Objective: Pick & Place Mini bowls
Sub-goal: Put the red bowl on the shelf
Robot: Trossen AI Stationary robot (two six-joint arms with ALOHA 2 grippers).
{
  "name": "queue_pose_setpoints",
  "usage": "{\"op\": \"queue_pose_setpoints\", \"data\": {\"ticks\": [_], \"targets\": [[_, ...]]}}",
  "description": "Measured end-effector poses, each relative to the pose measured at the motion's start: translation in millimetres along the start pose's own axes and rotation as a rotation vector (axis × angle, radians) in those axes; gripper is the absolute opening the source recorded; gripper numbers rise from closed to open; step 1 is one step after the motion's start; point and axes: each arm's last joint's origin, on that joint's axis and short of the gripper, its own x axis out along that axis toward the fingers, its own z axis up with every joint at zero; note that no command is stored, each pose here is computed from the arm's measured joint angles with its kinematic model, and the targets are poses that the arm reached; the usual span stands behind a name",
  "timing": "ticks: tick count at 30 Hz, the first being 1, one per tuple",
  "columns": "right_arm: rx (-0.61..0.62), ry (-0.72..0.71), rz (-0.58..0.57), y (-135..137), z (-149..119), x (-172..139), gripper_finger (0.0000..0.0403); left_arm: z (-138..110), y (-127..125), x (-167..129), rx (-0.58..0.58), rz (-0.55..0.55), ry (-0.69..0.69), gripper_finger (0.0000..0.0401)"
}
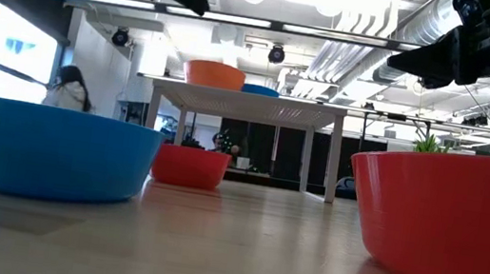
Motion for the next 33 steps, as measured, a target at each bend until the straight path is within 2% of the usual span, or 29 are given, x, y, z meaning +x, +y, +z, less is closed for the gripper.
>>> {"op": "queue_pose_setpoints", "data": {"ticks": [5, 12, 21, 29, 33], "targets": [[0.003, 0.000, 0.000, 0.0, 0.0, 0.0, 0.0000, -27.8, -18.5, 10.3, 0.045, -0.074, -0.054, 0.0070], [0.003, 0.000, 0.000, 0.0, 0.0, 0.0, 0.0000, -48.9, -29.6, 21.8, 0.073, -0.147, -0.100, 0.0005], [0.003, 0.003, 0.001, 0.0, -0.2, 0.0, 0.0000, -49.6, -33.9, 22.5, 0.127, -0.190, -0.129, 0.0002], [0.003, 0.003, 0.001, 0.1, -0.3, 0.0, 0.0000, -78.0, -46.5, 32.0, 0.164, -0.254, -0.215, 0.0001], [0.003, 0.002, 0.001, 0.1, -0.2, 0.0, 0.0000, -90.7, -43.3, 28.3, 0.166, -0.263, -0.259, 0.0001]]}}
